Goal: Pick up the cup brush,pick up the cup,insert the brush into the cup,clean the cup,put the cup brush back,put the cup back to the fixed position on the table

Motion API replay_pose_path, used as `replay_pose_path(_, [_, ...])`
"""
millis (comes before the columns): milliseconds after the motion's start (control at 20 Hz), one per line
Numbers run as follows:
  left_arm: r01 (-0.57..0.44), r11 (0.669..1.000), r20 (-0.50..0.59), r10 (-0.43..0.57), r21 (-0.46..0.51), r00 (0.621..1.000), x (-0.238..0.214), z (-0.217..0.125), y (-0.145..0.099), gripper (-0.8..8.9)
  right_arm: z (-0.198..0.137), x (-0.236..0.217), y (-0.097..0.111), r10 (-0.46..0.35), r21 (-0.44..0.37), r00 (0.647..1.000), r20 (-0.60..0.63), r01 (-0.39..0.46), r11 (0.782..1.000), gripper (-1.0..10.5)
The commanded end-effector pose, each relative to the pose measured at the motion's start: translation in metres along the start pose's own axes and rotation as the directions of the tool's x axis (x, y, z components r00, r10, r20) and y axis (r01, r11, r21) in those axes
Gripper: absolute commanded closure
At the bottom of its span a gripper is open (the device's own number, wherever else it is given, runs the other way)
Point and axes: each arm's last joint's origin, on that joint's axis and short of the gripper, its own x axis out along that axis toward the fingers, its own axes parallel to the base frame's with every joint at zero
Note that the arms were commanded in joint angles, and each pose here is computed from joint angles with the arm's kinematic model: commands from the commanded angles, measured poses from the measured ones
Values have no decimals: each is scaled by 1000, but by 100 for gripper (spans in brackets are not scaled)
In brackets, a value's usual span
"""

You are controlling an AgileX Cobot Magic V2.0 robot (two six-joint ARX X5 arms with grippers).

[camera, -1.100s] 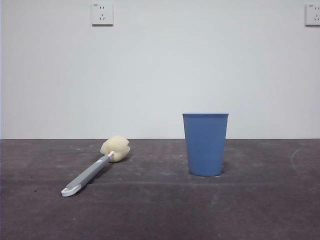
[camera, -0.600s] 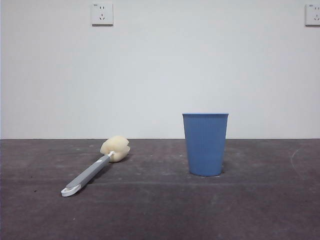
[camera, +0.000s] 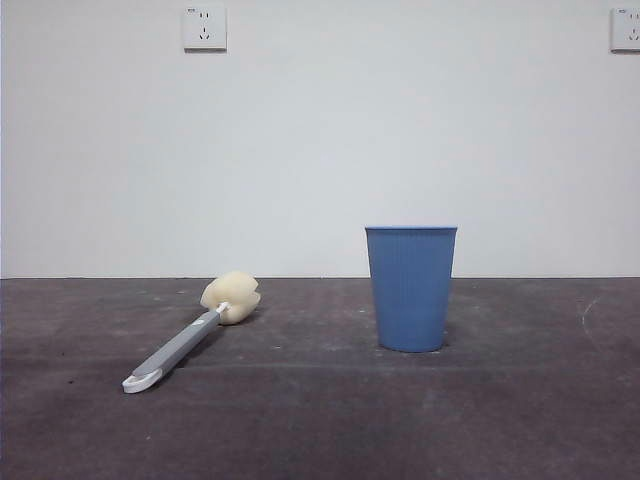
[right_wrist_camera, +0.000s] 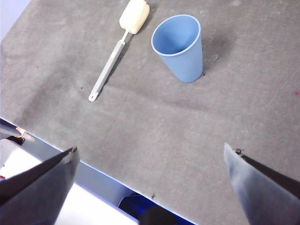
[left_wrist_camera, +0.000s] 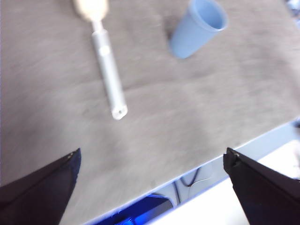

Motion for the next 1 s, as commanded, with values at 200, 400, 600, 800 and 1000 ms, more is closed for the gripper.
replay_pose_path(200, [44, 999, -75, -43, 22, 996, 37, 27, 4, 122, 1, -1, 1, 2, -5, 1000, 10, -2, 1000, 406])
replay_pose_path(400, [-9, 998, -120, 17, 68, 993, 86, 45, -6, 123, 1, -1, 1, 2, -4, 1000, 10, -2, 1000, 406])
replay_pose_path(600, [-134, 987, -149, 146, 85, 978, 141, 50, -15, 127, 1, -1, 1, 2, 3, 1000, 10, -2, 1000, 407])
replay_pose_path(800, [-256, 963, -200, 267, 81, 943, 189, 44, -11, 127, 1, -1, 1, 3, 6, 1000, 10, -3, 1000, 407])
replay_pose_path(1000, [-285, 958, -255, 286, 42, 924, 225, 37, -1, 127, 1, -1, 1, 3, 6, 1000, 11, -3, 1000, 407])
